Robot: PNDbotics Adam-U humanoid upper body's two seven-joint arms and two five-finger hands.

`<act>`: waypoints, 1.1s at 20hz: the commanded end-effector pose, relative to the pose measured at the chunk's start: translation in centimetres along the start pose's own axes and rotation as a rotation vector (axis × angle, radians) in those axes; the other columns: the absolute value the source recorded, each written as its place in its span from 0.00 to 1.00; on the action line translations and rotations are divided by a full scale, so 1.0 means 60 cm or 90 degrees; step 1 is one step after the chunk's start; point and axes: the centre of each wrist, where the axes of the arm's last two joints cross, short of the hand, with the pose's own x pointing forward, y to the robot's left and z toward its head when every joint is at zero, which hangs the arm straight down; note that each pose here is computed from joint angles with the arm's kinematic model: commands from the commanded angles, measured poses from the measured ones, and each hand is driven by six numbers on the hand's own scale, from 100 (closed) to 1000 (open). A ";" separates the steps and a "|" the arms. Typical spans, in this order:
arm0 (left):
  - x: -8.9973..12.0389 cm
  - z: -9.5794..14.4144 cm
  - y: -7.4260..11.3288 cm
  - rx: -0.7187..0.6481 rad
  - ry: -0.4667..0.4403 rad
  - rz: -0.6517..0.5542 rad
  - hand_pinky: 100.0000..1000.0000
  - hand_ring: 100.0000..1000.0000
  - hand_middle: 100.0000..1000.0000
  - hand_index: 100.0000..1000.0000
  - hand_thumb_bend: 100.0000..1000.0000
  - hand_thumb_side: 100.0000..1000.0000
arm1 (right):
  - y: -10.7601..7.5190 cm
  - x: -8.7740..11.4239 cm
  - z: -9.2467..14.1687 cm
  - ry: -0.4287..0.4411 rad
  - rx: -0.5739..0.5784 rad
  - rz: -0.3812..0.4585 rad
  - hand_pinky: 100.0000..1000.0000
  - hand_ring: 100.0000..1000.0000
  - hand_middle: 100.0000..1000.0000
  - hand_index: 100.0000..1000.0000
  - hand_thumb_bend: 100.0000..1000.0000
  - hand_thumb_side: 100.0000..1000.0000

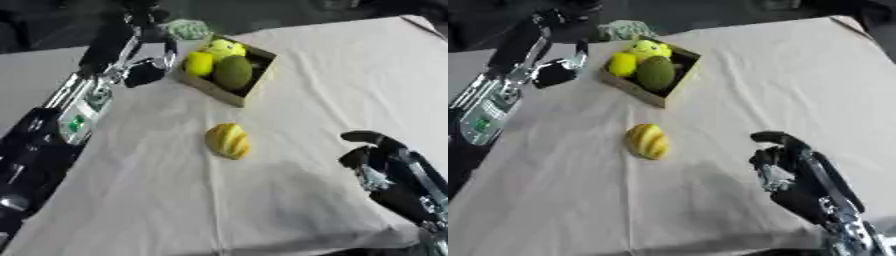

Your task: Pick up objects on the table and place them in the box.

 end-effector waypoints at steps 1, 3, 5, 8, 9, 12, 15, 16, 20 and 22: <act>0.056 0.040 0.067 0.063 0.010 0.161 0.73 0.63 0.64 0.84 0.00 0.67 | -0.031 0.029 -0.025 -0.047 0.052 0.091 0.61 0.59 0.75 0.75 0.00 0.29; 0.086 0.073 0.098 0.071 0.042 0.281 0.73 0.62 0.63 0.84 0.00 0.66 | -0.046 0.040 -0.047 -0.069 0.086 0.141 0.61 0.59 0.75 0.76 0.00 0.29; 0.093 0.097 0.103 0.078 0.075 0.350 0.73 0.61 0.62 0.83 0.00 0.67 | -0.057 0.049 -0.070 -0.090 0.124 0.185 0.62 0.60 0.76 0.77 0.00 0.26; 0.090 0.125 0.086 0.099 0.122 0.410 0.72 0.60 0.59 0.82 0.00 0.69 | -0.062 0.048 -0.101 -0.104 0.196 0.238 0.64 0.66 0.80 0.82 0.00 0.19; 0.090 0.134 0.078 0.104 0.136 0.425 0.72 0.59 0.59 0.82 0.00 0.70 | -0.061 0.044 -0.111 -0.103 0.225 0.256 0.65 0.67 0.81 0.83 0.00 0.18; 0.088 0.155 0.060 0.115 0.170 0.451 0.72 0.59 0.58 0.82 0.00 0.70 | -0.053 0.026 -0.137 -0.098 0.330 0.320 0.70 0.76 0.88 0.92 0.00 0.12; 0.087 0.171 0.047 0.122 0.200 0.465 0.71 0.58 0.57 0.81 0.00 0.72 | -0.039 0.000 -0.158 -0.079 0.426 0.383 0.74 0.82 0.93 0.96 0.00 0.11; 0.088 0.175 0.043 0.123 0.209 0.469 0.71 0.57 0.57 0.81 0.00 0.72 | -0.033 -0.011 -0.165 -0.070 0.453 0.401 0.75 0.84 0.94 0.97 0.00 0.11; 0.093 0.184 0.030 0.121 0.234 0.487 0.71 0.57 0.56 0.81 0.00 0.74 | -0.012 -0.053 -0.185 -0.037 0.506 0.447 0.77 0.88 0.97 0.98 0.00 0.11; 0.095 0.187 0.025 0.117 0.240 0.494 0.71 0.56 0.56 0.81 0.00 0.74 | -0.005 -0.070 -0.191 -0.026 0.503 0.458 0.78 0.88 0.98 0.98 0.00 0.12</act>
